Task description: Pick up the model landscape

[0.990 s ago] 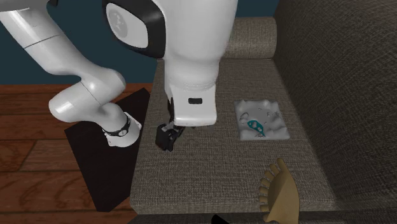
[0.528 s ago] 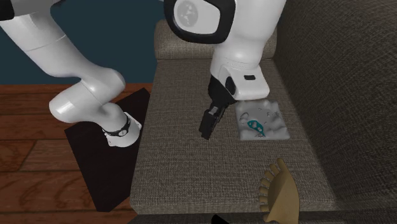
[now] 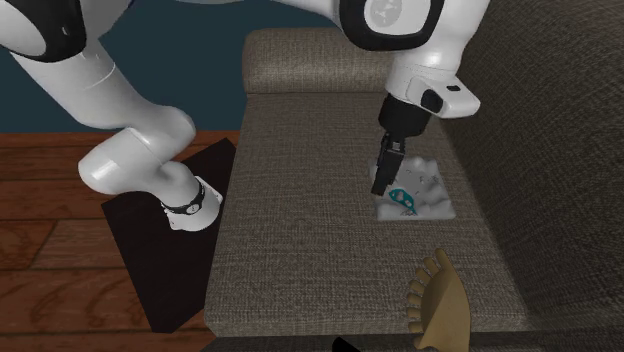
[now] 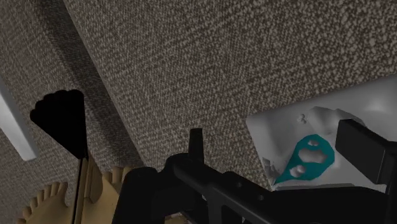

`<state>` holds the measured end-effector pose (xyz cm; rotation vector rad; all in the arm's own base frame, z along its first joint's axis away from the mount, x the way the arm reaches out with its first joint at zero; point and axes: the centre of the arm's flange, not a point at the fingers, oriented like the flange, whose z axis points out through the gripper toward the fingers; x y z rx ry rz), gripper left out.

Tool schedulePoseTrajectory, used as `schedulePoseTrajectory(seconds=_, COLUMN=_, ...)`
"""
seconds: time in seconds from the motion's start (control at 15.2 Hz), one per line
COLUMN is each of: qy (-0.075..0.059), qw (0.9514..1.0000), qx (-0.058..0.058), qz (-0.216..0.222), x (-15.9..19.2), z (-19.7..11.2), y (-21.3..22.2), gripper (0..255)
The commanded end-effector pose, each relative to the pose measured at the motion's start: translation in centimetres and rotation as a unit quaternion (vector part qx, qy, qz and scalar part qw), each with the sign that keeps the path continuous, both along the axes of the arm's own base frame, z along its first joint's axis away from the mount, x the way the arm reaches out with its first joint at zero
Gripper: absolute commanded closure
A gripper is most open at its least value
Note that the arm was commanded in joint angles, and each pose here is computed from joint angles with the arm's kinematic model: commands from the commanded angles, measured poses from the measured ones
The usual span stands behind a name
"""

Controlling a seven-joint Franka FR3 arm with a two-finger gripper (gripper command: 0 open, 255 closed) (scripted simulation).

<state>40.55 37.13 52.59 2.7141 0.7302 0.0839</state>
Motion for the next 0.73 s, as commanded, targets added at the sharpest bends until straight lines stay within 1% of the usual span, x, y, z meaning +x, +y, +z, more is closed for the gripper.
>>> schedulePoseTrajectory(seconds=0.0, qy=-0.007, qw=0.9997, qx=-0.008, qz=0.020, x=-0.3, z=-0.5, y=3.1, gripper=0)
schedulePoseTrajectory(seconds=0.33, qy=-0.022, qw=0.9969, qx=-0.027, qz=0.071, x=-1.1, z=-1.9, y=9.9, gripper=0)
schedulePoseTrajectory(seconds=0.66, qy=-0.037, qw=0.9908, qx=-0.047, qz=0.121, x=-2.6, z=-3.6, y=16.5, gripper=0)
